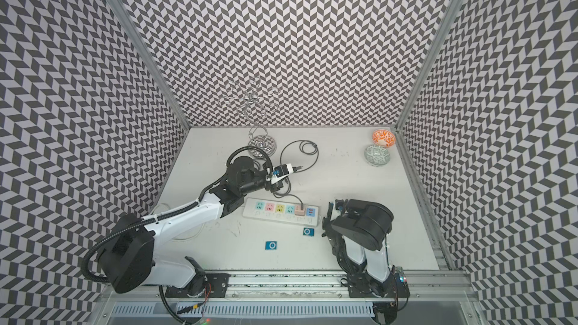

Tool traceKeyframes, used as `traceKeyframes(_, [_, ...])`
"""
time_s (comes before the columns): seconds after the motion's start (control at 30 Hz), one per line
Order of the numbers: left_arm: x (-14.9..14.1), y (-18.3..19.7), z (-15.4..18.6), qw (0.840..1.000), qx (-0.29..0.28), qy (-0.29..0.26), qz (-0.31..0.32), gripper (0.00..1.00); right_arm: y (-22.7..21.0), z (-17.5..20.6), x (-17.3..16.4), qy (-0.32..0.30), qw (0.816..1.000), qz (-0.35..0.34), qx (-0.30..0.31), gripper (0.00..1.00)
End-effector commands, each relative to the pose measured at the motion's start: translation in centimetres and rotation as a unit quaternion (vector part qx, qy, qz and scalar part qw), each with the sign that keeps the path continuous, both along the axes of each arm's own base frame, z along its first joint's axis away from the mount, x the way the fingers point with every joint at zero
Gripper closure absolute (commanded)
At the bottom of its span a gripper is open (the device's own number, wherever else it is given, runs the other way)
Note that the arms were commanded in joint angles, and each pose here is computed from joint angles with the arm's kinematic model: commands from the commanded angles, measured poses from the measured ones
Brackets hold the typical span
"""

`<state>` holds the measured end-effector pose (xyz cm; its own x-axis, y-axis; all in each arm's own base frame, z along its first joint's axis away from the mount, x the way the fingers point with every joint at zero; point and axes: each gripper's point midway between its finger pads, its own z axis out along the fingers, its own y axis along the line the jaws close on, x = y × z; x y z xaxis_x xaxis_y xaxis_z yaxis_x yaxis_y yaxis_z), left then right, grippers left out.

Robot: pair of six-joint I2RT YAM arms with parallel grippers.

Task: Charge mp3
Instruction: Place the MP3 player at the center of the board.

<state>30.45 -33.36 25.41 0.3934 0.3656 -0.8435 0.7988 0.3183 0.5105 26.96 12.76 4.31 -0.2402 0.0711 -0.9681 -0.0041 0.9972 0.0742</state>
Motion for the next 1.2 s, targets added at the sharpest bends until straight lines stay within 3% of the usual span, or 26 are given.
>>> traceKeyframes(0.0, [-0.4, 0.1, 1.3, 1.0, -0.009, -0.024, -0.003, 1.0, -0.9, 4.0, -1.1, -0.065, 0.992, 0.002, 0.111, 0.61])
traceKeyframes(0.27, [-0.4, 0.1, 1.4, 1.0, -0.007, -0.024, -0.005, 1.0, -1.0, 5.1, -1.8, -0.072, 0.989, 0.016, 0.129, 0.3])
traceKeyframes(0.37, [-0.2, 0.2, 1.7, 1.0, -0.008, -0.024, -0.001, 1.0, -0.6, 6.1, -1.7, -0.082, 0.989, 0.027, 0.119, 0.25])
traceKeyframes(0.43, [0.1, 0.4, 1.9, 1.0, -0.008, -0.022, 0.002, 1.0, 1.0, 5.5, -0.6, -0.049, 0.992, 0.034, 0.11, 0.25])
traceKeyframes(0.53, [0.7, 0.9, 2.4, 1.0, -0.013, -0.02, 0.007, 1.0, 2.3, 4.5, 2.4, 0.059, 0.993, 0.026, 0.1, 0.26])
traceKeyframes(0.67, [1.3, 1.5, 2.9, 1.0, -0.022, -0.014, 0.008, 1.0, 1.5, 7.1, 4.8, 0.059, 0.993, 0.02, 0.099, 0.26])
traceKeyframes(0.77, [1.6, 1.7, 2.8, 1.0, -0.02, -0.009, 0.008, 1.0, 2.0, 6.4, 5.3, 0.119, 0.989, 0.026, 0.083, 0.26])
traceKeyframes(1.0, [2.1, 1.8, 2.1, 1.0, -0.012, 0.001, 0.008, 1.0, 0.6, 2.3, 3.5, 0.244, 0.965, 0.004, 0.097, 0.29])
traceKeyframes(1.17, [2.5, 2.0, 1.8, 1.0, -0.01, 0.006, 0.01, 1.0, 0.9, -0.8, 1.8, 0.368, 0.926, 0.01, 0.083, 0.33])
